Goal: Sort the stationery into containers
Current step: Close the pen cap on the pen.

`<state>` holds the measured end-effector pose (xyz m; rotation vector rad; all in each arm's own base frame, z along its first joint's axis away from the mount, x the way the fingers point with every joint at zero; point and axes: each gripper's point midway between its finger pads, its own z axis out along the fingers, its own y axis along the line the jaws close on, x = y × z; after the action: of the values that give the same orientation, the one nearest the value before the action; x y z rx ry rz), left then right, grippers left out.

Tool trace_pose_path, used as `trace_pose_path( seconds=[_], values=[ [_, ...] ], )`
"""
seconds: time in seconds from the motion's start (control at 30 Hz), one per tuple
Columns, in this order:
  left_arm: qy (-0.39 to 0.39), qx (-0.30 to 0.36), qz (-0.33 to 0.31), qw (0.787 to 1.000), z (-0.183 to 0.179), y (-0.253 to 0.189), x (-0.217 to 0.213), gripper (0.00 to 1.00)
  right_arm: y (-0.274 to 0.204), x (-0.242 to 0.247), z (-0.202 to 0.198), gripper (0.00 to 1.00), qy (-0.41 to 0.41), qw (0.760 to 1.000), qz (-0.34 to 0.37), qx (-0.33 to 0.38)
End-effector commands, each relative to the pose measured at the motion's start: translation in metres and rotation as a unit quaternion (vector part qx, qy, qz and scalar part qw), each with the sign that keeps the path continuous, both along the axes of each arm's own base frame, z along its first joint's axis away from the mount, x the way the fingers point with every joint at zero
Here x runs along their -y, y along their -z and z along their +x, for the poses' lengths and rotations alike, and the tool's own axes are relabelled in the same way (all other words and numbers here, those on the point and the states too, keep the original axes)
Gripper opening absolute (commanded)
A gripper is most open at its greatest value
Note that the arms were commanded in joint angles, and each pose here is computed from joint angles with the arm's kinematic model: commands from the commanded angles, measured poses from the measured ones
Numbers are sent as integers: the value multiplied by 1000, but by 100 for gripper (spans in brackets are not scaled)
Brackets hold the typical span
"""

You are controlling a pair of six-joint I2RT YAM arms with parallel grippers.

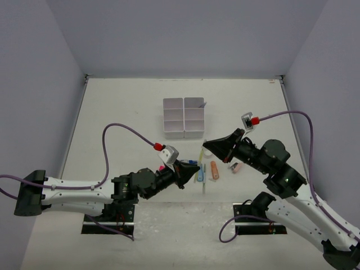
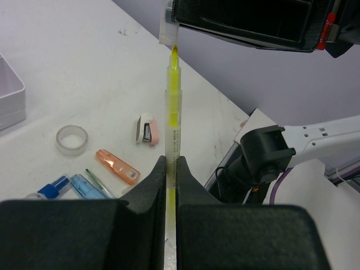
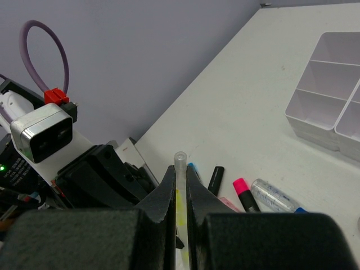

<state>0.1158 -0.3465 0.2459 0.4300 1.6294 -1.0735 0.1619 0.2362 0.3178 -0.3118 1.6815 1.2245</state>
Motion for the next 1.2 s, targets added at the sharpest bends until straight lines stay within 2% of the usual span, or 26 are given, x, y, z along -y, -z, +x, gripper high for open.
trace_pose_path(
  seconds=[0.0, 0.53, 1.17],
  values=[
    [-15, 18, -40, 999, 6, -38, 1, 0, -8, -2, -13, 0, -36, 999, -12, 28],
    [-18, 25, -21, 999, 8, -38, 1, 0, 10, -5, -16, 0, -64, 995, -71, 38],
    [-7, 24, 0, 1000, 5, -25, 5, 0, -16, 8, -8, 0, -4, 999, -30, 26]
  ],
)
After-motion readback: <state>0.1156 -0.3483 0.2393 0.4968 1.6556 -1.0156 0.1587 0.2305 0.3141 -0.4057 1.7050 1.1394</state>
